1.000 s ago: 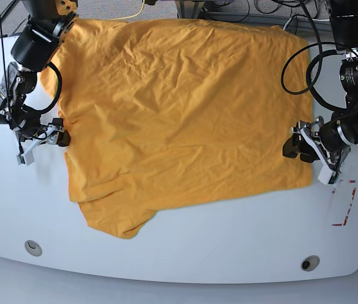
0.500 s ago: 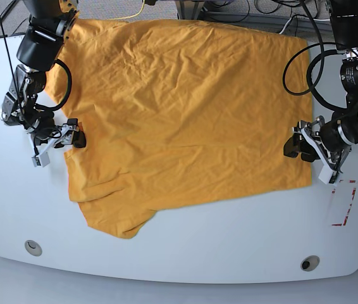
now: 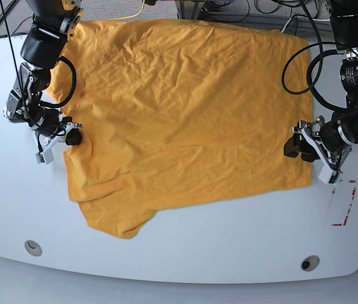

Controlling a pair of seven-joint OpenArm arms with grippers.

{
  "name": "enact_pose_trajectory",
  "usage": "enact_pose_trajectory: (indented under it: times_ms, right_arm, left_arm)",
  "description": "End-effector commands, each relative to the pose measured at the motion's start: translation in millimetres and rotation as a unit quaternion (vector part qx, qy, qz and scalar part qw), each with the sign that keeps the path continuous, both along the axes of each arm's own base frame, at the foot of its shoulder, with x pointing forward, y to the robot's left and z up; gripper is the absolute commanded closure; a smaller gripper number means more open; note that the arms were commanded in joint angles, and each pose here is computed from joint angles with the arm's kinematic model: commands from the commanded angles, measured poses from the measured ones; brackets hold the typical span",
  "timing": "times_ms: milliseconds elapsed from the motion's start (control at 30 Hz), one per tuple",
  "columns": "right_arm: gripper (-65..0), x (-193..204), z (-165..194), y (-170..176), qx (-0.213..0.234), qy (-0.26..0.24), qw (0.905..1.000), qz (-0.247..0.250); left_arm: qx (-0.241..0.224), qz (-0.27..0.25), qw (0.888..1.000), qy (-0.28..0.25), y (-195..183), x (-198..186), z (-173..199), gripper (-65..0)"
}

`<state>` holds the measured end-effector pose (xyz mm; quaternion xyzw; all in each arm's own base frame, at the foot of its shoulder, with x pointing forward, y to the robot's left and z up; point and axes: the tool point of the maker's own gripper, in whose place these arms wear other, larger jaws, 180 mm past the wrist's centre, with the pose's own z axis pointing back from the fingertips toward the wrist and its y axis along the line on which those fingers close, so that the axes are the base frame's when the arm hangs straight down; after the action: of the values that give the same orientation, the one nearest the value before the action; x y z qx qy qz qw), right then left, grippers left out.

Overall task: Layout the t-shirt on the table in an organized manner, then fold the t-shirt properly
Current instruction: 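Lower both open grippers onto the middle of the orange shirt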

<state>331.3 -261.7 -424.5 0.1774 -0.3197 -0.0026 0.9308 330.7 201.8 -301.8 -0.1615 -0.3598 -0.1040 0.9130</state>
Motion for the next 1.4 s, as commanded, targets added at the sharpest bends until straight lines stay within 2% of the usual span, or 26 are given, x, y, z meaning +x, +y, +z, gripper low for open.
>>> enact_pose_trajectory:
  times_ms: [0, 300, 567, 667, 900, 1000, 1067, 1167, 1300, 1367]
  right_arm:
    - [-3.3, 1, 9, -21, -0.028, 0.003, 0.9996, -0.001]
    - [-3.3, -2, 19, -53, -0.063, 0.006, 0.998, -0.007]
    - [-3.8, -1, 32, -77, -0.089, 0.002, 0.996, -0.012]
    - [-11.7, -1, 35, -82, -0.095, 0.001, 0.9954, -0.013]
    - [-46.9, 11, 64, -79, -0.124, -0.041, 0.9915, 0.001]
    - [-57.2, 11, 77, -75, -0.141, -0.06, 0.9881, 0.014]
    - [-60.4, 10, 88, -70, -0.159, -0.076, 0.984, 0.026]
    - [-60.1, 12, 105, -47, -0.168, -0.112, 0.9784, 0.044]
    - [-56.4, 3, 111, -20, -0.172, -0.13, 0.9742, 0.065]
    - [-52.5, -2, 110, -5, -0.166, -0.134, 0.9742, 0.073]
  left_arm:
    - [0.0, -0.001, 1.0, -0.019, 2, 5, 11, -30.7]
    - [-0.012, -0.001, 1.0, -0.017, -6, 5, 8, -30.7]
    - [-0.016, -0.018, 1.0, 0.012, -17, -1, -11, -30.7]
    - [-0.016, -0.026, 0.999, 0.021, -22, -2, -17, -30.7]
    - [-0.022, -0.045, 0.999, 0.016, -39, -3, -20, -30.7]
    - [-0.017, -0.053, 0.998, 0.021, -44, -5, -25, -30.7]
    - [-0.017, -0.054, 0.998, 0.022, -50, -5, -28, -30.7]
    - [-0.009, -0.051, 0.998, 0.025, -53, -6, -34, -30.6]
    - [0.003, -0.046, 0.999, 0.03, -58, -14, -47, -30.6]
    - [0.005, -0.04, 0.999, 0.02, -61, -14, -49, -29.7]
